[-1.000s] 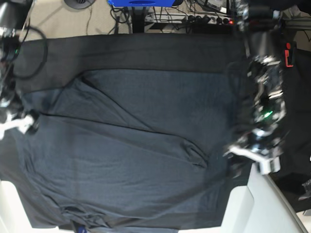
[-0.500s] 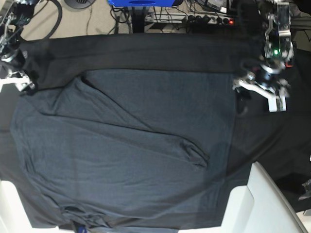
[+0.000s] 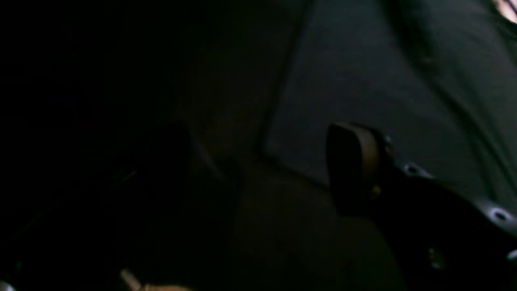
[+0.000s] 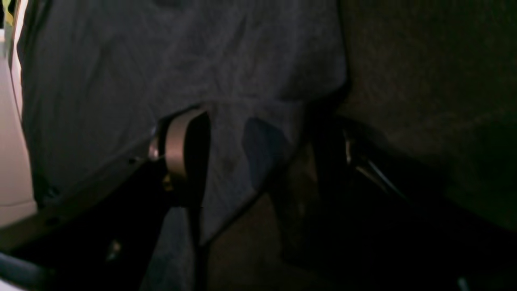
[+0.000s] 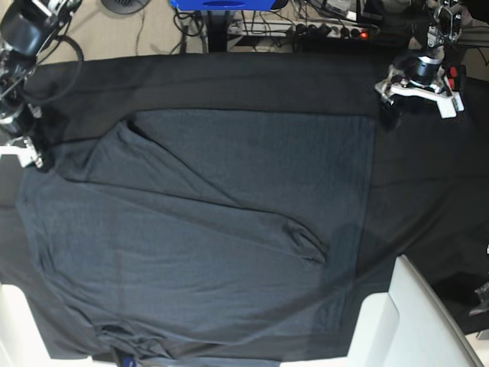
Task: Fold the T-shirt properly
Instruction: 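Release the fabric and raise the left gripper back to the shirt edge, then grasp the shirt edge with the left gripper, right gripper holding its corner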
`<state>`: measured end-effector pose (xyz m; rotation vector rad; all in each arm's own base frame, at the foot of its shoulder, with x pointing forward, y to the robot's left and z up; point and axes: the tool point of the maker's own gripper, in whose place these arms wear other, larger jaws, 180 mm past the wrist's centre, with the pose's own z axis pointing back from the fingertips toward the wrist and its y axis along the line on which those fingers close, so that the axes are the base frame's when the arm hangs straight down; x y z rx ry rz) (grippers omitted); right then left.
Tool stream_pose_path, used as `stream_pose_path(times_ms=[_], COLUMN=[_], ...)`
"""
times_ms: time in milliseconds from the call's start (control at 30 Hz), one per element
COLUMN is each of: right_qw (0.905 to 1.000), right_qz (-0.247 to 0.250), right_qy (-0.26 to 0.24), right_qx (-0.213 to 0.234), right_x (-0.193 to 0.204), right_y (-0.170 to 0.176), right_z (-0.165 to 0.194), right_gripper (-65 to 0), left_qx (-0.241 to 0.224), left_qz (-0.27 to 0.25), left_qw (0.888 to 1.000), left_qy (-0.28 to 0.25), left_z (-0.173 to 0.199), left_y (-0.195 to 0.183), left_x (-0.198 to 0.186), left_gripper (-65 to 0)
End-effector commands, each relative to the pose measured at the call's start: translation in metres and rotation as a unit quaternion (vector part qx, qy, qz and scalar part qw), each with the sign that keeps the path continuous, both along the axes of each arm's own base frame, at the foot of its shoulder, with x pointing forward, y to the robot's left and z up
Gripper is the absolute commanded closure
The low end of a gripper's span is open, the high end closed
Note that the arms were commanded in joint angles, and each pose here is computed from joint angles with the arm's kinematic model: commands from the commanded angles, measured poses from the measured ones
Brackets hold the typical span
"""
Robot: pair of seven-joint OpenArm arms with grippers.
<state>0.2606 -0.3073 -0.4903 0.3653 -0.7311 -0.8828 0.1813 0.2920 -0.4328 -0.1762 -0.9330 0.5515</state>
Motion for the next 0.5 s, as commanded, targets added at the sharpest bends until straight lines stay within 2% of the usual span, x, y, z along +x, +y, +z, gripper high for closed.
stream_pose_path(times_ms=[0,100,167,267,367,467], right_qw=[0.9999,0.9999,0.9999,0.9999,0.9999,0.9999], right_qz=[0.005,0.009,0.009,0.01,0.01,0.011], right_qy=[0.014,0.015,0.013,0.01,0.01,0.011], right_qx=[-0.002,-0.002,-0.002,-0.002,-0.002,-0.002], right_x=[0.0,0.0,0.002,0.005,0.005,0.005], right_y=[-0.001,0.001,0.001,0.001,0.001,0.002], right_z=[-0.001,-0.002,-0.001,0.001,0.001,0.0], right_gripper=[-38.3,-38.0,-34.2,-20.4,-7.5,-2.0], left_qx=[0.003,-0.009,-0.023,-0.056,-0.064,-0.065], left_qz=[-0.001,0.008,-0.005,-0.046,-0.05,-0.04], left_qw=[1.0,1.0,1.0,0.996,0.996,0.996], left_qy=[-0.014,-0.007,-0.019,-0.049,-0.046,-0.042], left_z=[0.006,-0.002,-0.001,0.004,-0.003,-0.008], left_y=[0.004,-0.001,-0.012,-0.037,-0.041,-0.035], left_x=[0.004,-0.002,0.0,0.003,0.0,0.0], left_gripper=[-50.8,-50.8,-50.8,-50.8,-51.0,-51.0])
